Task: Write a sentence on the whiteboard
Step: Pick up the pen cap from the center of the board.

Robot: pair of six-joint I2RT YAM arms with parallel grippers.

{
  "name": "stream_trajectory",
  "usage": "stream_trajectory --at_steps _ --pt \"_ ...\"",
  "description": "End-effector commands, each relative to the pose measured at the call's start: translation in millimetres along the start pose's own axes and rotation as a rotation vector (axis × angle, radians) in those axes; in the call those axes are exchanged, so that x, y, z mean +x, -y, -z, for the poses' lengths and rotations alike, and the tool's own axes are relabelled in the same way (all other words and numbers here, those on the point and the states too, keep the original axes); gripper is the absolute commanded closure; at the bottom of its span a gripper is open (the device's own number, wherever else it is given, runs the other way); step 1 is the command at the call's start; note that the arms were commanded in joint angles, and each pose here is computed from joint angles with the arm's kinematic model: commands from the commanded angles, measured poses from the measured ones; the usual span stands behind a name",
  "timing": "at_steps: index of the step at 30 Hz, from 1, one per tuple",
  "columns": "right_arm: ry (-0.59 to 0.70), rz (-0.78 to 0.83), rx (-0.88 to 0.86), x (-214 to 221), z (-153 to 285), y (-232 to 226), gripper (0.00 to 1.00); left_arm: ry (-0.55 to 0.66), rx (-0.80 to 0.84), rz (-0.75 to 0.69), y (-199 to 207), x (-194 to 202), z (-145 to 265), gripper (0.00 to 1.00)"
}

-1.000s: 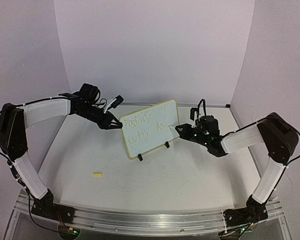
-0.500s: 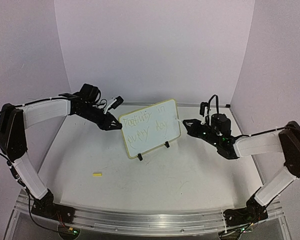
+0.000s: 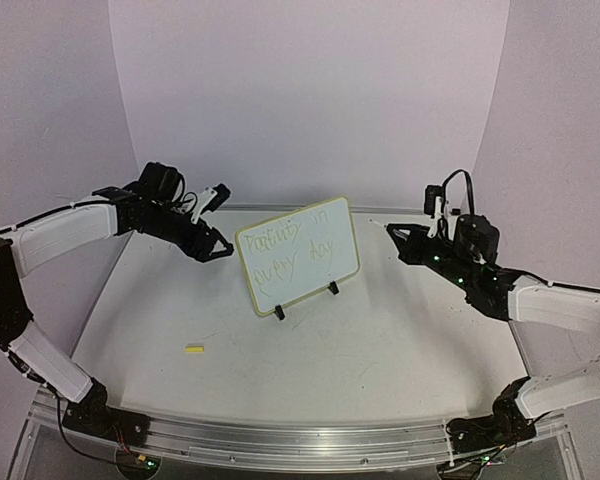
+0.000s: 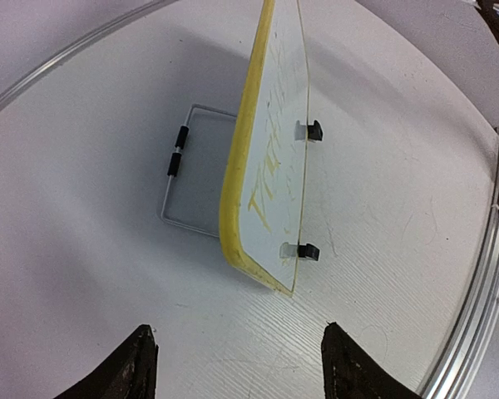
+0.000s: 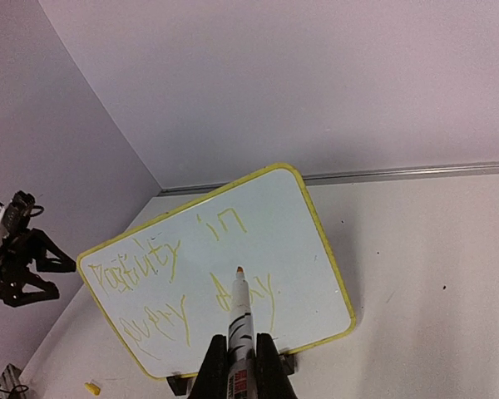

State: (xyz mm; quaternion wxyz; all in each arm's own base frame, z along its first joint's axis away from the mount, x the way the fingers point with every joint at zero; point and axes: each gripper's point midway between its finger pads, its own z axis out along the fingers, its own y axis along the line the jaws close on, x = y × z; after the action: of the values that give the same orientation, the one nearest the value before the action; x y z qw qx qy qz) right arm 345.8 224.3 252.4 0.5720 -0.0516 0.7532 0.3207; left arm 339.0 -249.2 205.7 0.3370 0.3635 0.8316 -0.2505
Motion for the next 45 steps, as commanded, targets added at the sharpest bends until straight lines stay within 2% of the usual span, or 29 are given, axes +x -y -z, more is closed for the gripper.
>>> stream_trajectory --at_steps 1,5,11,14,18,22,31,37,45 --pt "-0.033 0.049 -0.019 -13.1 13.9 -12.4 1.0 0.163 -0.16 0.07 -10.8 -25.5 42.8 0.3" --pt "-0.067 0.048 -0.024 -5.7 23.6 -12.5 1.0 0.211 -0.257 0.274 -21.9 3.2 51.4 0.24" --pt "-0.086 0.051 -0.081 4.6 39.3 -19.0 1.0 0.22 -0.248 0.519 -15.0 59.9 45.5 0.16" --pt "-0.105 0.032 -0.079 12.3 41.3 -16.7 1.0 0.199 -0.196 0.59 -5.0 90.2 32.3 0.17" --pt "-0.129 0.005 -0.095 19.8 41.5 -17.9 1.0 0.108 -0.181 0.666 1.0 131.7 14.7 0.18" --pt "-0.148 -0.018 -0.105 25.1 40.6 -18.8 1.0 0.028 -0.169 0.706 6.0 155.5 2.5 0.18" --pt "-0.167 -0.049 -0.112 32.4 40.2 -18.3 1.0 -0.057 -0.154 0.74 13.5 185.7 -9.3 0.18" --pt "-0.171 -0.066 -0.113 36.1 39.6 -17.2 1.0 -0.072 -0.108 0.726 19.4 184.9 -19.0 0.2" --pt "-0.174 -0.08 -0.113 37.6 39.2 -16.9 1.0 -0.162 -0.086 0.72 26.3 202.7 -33.2 0.21"
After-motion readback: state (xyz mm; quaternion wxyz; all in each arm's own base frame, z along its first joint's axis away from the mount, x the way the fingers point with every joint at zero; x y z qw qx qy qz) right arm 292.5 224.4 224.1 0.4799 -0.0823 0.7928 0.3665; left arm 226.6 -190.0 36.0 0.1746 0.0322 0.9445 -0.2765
